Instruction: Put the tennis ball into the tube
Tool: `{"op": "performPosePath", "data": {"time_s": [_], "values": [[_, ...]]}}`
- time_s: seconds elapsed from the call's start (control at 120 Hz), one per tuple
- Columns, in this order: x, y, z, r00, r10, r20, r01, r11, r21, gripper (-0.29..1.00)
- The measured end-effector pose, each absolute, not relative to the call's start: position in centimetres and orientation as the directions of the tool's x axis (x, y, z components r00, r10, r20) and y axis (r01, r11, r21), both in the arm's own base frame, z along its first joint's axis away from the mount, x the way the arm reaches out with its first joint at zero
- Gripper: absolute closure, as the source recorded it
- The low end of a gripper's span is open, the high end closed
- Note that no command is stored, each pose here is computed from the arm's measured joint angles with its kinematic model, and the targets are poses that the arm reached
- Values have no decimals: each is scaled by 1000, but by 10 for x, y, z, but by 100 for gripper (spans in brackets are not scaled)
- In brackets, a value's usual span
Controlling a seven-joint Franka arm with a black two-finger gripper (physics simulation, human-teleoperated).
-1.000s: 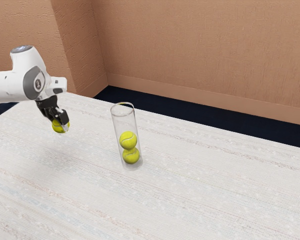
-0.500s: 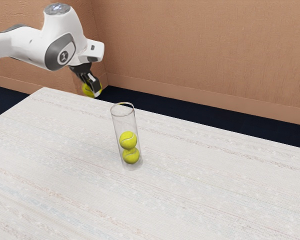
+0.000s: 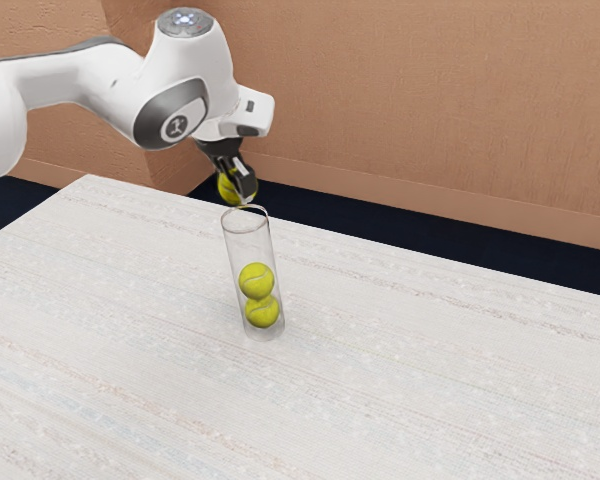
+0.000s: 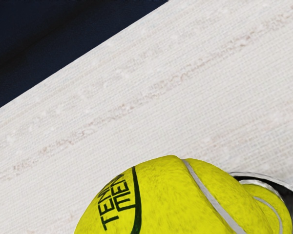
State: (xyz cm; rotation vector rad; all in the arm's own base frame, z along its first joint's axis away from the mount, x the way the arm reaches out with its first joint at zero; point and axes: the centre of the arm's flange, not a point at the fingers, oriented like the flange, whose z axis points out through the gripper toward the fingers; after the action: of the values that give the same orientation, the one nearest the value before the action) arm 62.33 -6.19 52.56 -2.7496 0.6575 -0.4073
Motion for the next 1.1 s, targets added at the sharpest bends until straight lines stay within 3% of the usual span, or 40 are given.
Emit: {"op": "performPosePath", "data": {"time_s": [0.35,0.542,0.8,0.942,1.1], "values": [[616,-70,511,907,-383,177,-322,-899,-296,64],[614,-69,509,920,-353,168,-303,-915,-266,31],[611,-67,521,921,-349,175,-301,-919,-254,10],[591,17,602,960,-179,216,-142,-974,-179,5],[541,159,622,988,76,138,91,-990,-106,2]]}}
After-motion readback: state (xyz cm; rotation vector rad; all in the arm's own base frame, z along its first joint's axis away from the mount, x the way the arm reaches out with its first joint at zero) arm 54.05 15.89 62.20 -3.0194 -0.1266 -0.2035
